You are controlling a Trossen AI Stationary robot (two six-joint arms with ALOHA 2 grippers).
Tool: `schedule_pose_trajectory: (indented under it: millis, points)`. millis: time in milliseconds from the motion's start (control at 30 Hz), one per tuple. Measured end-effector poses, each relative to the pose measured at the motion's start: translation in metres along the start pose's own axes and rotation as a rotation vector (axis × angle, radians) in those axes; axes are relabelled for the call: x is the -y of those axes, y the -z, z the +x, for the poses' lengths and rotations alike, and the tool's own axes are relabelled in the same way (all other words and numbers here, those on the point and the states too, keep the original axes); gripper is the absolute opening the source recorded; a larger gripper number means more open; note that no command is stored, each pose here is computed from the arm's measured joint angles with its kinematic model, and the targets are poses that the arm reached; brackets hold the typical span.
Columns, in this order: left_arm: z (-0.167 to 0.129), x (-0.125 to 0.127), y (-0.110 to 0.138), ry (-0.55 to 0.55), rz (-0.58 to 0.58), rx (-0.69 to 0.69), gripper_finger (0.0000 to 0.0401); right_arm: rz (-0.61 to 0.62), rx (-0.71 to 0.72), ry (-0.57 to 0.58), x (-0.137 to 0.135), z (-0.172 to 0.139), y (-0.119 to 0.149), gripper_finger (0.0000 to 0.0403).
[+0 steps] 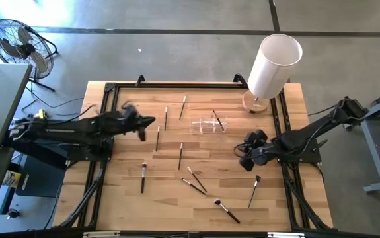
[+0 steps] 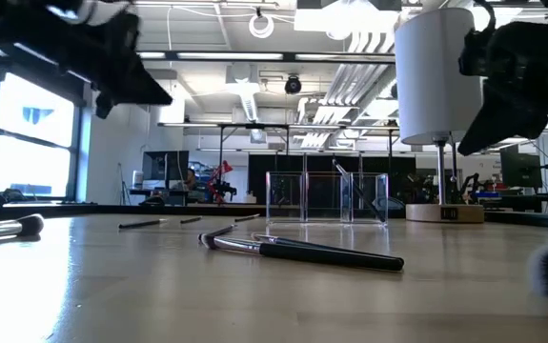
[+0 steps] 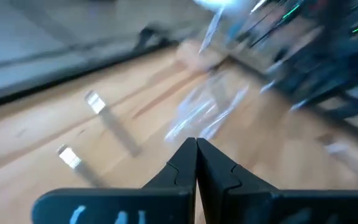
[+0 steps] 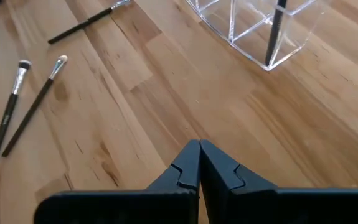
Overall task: Put items in baskets/containers
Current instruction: Put the eyeshadow brush into the left section of the transparent organizer
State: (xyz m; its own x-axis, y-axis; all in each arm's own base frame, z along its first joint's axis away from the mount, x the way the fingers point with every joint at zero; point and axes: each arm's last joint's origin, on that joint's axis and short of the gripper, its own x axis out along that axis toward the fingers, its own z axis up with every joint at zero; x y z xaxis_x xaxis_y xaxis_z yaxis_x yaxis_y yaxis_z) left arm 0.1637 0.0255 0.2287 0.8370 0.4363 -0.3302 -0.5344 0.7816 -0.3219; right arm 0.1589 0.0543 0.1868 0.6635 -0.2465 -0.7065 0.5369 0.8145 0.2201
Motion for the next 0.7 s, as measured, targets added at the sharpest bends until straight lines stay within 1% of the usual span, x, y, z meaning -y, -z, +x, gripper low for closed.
schedule_pose_trajectory:
  millis: [100,200,267,367,433,567,700]
  points:
    - [0.022,0.010,-0.006,-0.154,0.030,-0.148,0.0000,-0.010,0.021,-0.045,0.013,-0.007,0.005,0.0001]
    - [0.039,0.016,-0.012,-0.323,0.024,-0.271,0.0000,0.014,0.049,-0.093,0.025,-0.014,0.010,0.0001]
    - [0.052,0.015,-0.016,-0.437,-0.026,-0.344,0.0002,0.022,0.062,-0.125,0.031,-0.017,0.012,0.0001]
    - [0.075,0.007,-0.021,-0.573,-0.160,-0.447,0.0013,0.026,0.086,-0.169,0.037,-0.021,0.014,0.0001]
    - [0.088,-0.002,-0.021,-0.618,-0.218,-0.549,0.0025,0.027,0.099,-0.189,0.039,-0.024,0.015,0.0001]
    - [0.115,-0.020,-0.015,-0.612,-0.323,-0.708,0.0062,0.042,0.112,-0.212,0.042,-0.028,0.014,0.0001]
    - [0.128,-0.034,-0.005,-0.627,-0.374,-0.802,0.0104,0.065,0.122,-0.227,0.042,-0.029,0.013,0.0001]
